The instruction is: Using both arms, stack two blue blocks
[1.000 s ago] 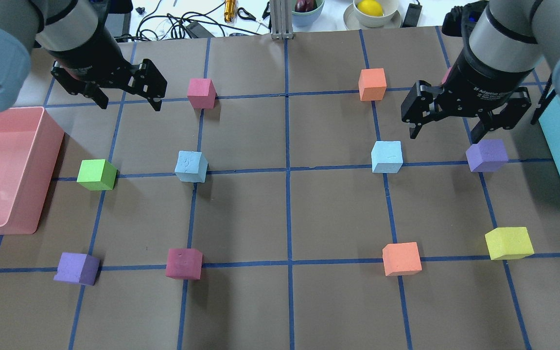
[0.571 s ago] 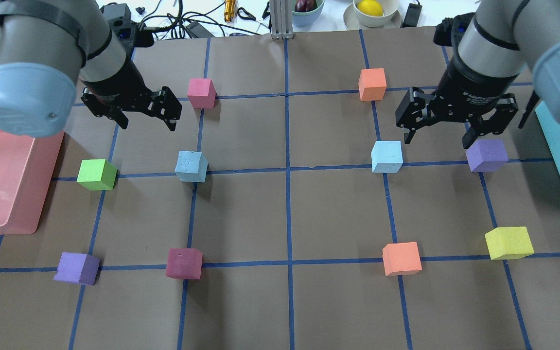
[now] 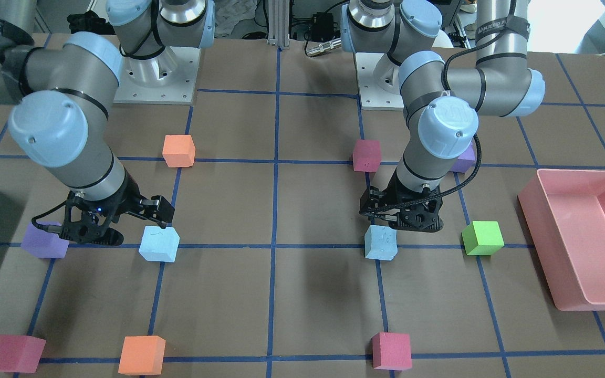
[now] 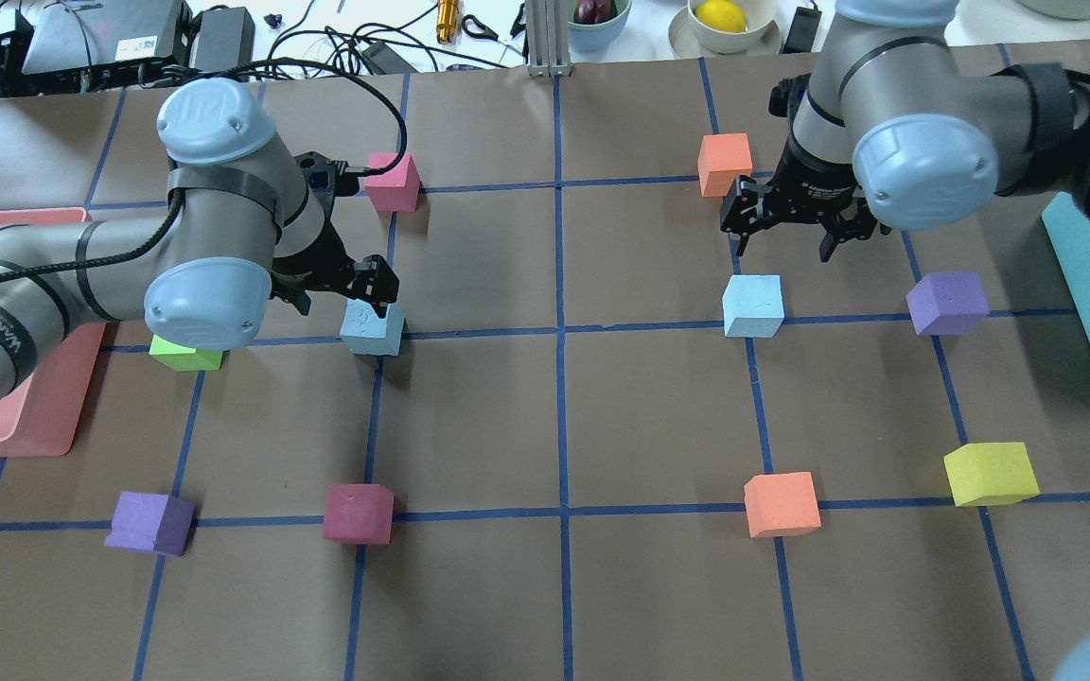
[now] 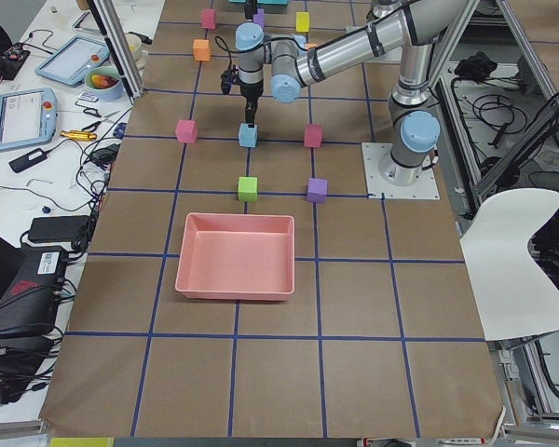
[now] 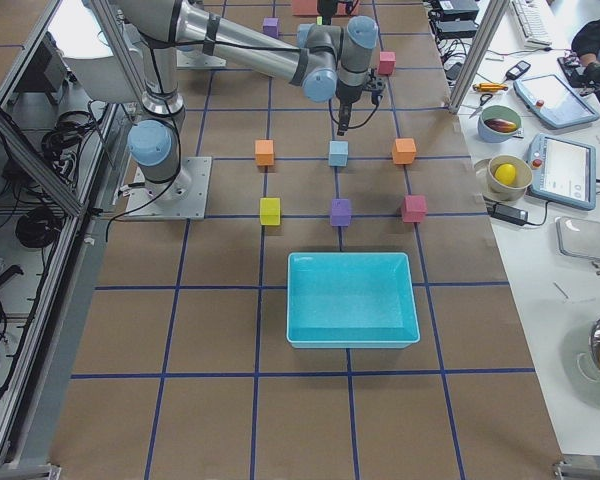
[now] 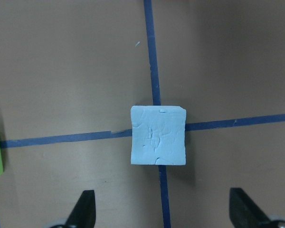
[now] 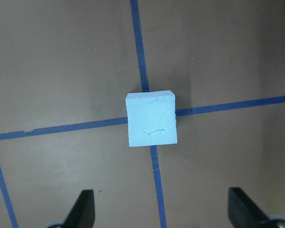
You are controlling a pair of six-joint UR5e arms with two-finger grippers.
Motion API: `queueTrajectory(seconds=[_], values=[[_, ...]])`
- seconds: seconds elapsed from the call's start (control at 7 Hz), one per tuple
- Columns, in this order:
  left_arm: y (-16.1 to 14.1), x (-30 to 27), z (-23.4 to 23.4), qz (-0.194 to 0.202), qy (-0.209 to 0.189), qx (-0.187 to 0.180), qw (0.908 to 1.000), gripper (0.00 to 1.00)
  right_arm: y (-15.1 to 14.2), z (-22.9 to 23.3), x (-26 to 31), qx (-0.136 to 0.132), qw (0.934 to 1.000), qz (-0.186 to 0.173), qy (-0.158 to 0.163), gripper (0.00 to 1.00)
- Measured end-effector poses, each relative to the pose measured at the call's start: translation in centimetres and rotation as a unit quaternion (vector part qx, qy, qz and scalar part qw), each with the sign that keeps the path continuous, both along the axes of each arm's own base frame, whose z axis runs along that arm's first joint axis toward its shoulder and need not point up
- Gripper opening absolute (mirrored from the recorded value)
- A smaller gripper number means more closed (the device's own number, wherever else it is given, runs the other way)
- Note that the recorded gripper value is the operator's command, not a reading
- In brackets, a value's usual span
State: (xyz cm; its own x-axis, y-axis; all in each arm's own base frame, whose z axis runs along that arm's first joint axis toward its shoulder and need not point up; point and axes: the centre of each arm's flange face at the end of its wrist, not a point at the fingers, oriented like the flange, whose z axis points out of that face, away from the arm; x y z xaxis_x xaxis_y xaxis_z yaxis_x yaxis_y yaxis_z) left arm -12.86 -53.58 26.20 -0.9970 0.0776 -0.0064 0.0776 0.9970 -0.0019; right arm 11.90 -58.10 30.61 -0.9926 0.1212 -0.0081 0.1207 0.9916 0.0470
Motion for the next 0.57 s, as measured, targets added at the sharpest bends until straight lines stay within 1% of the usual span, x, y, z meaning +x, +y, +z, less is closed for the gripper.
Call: queueTrajectory(seconds=[0.14,0.43,0.57], values=[[-0.5,0.0,-2.0,0.0,0.0,0.004,1.0,1.0,-1.3,-2.6,0.0,-0.002,1.0,0.0,0.0,1.0],[-1.5,0.0,-4.8,0.0,0.0,0.007,1.0,1.0,-2.2,-6.2,0.0,0.014,0.9999,0.0,-0.002,1.0],[-1.7,-0.1,-5.8,0.0,0.0,0.009,1.0,0.86,-2.2,-7.3,0.0,0.022,0.9998,0.0,-0.003,1.0]])
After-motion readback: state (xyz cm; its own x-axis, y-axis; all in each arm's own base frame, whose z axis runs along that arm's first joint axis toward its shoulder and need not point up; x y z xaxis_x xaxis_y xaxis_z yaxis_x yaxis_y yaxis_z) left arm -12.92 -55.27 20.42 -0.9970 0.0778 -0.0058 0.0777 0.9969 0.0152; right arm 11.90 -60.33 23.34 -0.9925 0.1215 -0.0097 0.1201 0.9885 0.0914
